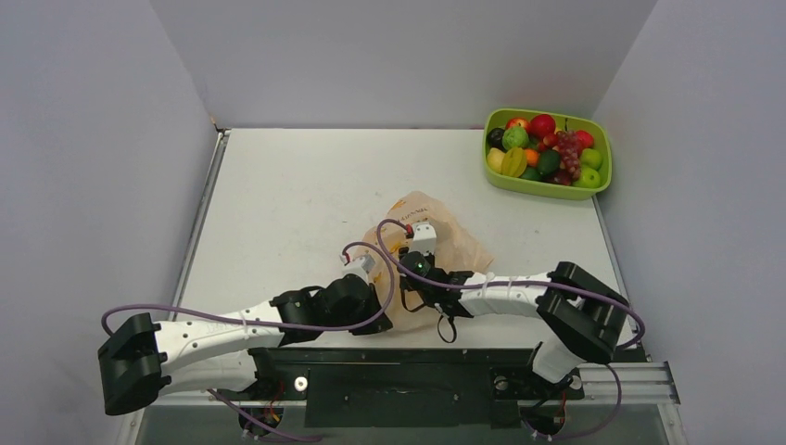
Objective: Take the fake fruits out of the plastic bag
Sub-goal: Take out the fake fruit from the plastic bag.
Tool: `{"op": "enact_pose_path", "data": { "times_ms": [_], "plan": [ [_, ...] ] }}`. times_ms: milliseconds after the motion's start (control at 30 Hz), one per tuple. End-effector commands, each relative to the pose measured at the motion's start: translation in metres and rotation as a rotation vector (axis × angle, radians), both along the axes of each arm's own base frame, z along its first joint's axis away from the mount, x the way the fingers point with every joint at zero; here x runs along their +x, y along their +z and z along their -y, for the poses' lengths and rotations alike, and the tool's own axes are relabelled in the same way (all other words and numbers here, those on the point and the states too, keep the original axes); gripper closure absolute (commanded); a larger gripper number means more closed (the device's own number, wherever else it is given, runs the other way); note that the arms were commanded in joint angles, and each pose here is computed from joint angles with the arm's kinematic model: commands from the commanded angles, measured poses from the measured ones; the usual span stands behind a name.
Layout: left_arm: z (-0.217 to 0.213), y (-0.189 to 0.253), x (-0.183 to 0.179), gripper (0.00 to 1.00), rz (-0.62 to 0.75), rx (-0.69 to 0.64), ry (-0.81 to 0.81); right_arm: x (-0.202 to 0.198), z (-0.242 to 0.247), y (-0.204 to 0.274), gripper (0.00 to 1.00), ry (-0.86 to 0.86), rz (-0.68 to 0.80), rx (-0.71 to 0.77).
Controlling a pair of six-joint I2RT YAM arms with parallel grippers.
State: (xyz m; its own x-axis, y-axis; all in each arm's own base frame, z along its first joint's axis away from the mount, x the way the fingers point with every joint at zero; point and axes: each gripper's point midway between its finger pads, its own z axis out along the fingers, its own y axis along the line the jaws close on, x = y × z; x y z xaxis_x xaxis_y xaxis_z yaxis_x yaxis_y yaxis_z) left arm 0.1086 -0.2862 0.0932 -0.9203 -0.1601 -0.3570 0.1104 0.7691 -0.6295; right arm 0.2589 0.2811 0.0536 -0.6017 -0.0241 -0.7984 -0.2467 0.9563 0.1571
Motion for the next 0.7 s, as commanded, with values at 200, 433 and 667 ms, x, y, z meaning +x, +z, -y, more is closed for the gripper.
{"op": "enact_pose_path", "data": {
  "times_ms": [200, 433, 667],
  "plan": [
    [-0.003, 0.021, 0.004, 1.0, 0.017, -0.048, 0.033, 0.054, -0.027, 0.026, 0.74, -0.127, 0.205, 0.031],
    [-0.012, 0.017, 0.001, 1.0, 0.009, -0.033, 0.045, 0.076, -0.026, 0.047, 0.72, -0.16, 0.267, 0.058],
    [-0.014, 0.016, 0.0, 1.0, 0.003, -0.028, 0.048, 0.1, 0.0, 0.05, 0.71, -0.255, 0.297, 0.014]
  ]
}}
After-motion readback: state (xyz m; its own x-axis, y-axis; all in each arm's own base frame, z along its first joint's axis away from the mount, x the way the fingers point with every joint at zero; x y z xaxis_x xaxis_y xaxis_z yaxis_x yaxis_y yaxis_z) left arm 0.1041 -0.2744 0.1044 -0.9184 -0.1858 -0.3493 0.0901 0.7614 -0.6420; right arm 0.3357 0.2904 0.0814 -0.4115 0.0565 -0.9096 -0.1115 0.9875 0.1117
